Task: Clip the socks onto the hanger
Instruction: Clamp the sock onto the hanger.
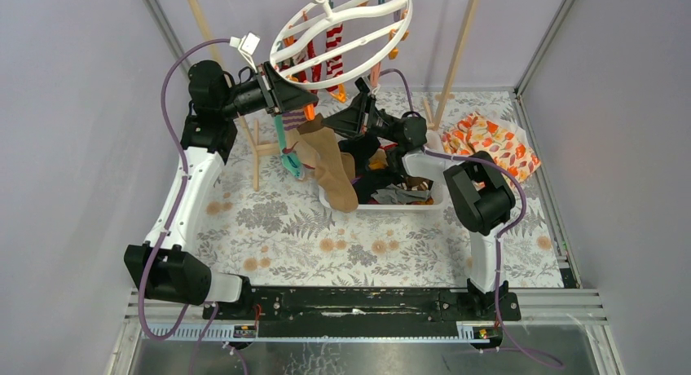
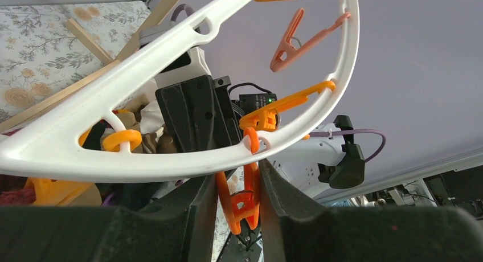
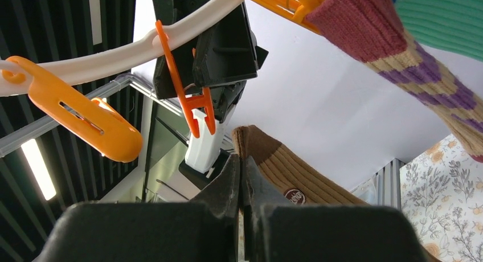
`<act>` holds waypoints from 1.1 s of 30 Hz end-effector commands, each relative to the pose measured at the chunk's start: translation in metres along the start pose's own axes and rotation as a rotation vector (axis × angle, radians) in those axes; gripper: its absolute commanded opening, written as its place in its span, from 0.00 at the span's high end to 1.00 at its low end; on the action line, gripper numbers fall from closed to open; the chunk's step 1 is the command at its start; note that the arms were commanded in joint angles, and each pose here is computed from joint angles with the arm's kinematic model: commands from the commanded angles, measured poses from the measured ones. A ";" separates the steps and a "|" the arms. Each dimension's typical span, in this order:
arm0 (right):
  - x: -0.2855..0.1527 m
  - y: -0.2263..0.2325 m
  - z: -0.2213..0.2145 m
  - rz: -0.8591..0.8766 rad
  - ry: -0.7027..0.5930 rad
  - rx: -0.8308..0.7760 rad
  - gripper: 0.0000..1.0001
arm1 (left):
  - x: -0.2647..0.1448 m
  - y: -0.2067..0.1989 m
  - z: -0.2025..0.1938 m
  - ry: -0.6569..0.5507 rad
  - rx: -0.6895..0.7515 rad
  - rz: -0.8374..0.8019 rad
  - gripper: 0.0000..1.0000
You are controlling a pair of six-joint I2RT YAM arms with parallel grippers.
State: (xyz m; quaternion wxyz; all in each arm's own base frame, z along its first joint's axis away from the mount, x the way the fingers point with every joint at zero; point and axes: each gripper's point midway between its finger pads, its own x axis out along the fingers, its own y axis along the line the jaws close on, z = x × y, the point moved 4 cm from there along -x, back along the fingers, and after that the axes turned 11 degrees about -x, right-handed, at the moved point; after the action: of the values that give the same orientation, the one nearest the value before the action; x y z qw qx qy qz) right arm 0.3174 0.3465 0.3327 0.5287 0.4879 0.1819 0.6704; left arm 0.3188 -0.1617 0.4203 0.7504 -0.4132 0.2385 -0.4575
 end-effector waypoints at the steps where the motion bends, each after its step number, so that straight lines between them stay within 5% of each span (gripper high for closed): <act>1: 0.012 0.059 0.002 0.174 0.023 -0.162 1.00 | -0.006 -0.020 -0.005 0.028 0.078 -0.078 1.00; 33: 0.016 0.074 0.007 0.202 0.015 -0.174 1.00 | -0.008 -0.020 -0.009 0.049 0.095 -0.093 1.00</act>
State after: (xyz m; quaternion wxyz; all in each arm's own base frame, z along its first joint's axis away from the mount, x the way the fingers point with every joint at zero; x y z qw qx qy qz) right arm 0.3159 0.3460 0.3505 0.5195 0.4880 0.1690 0.6807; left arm 0.3150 -0.1626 0.4179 0.7452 -0.4092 0.2393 -0.4689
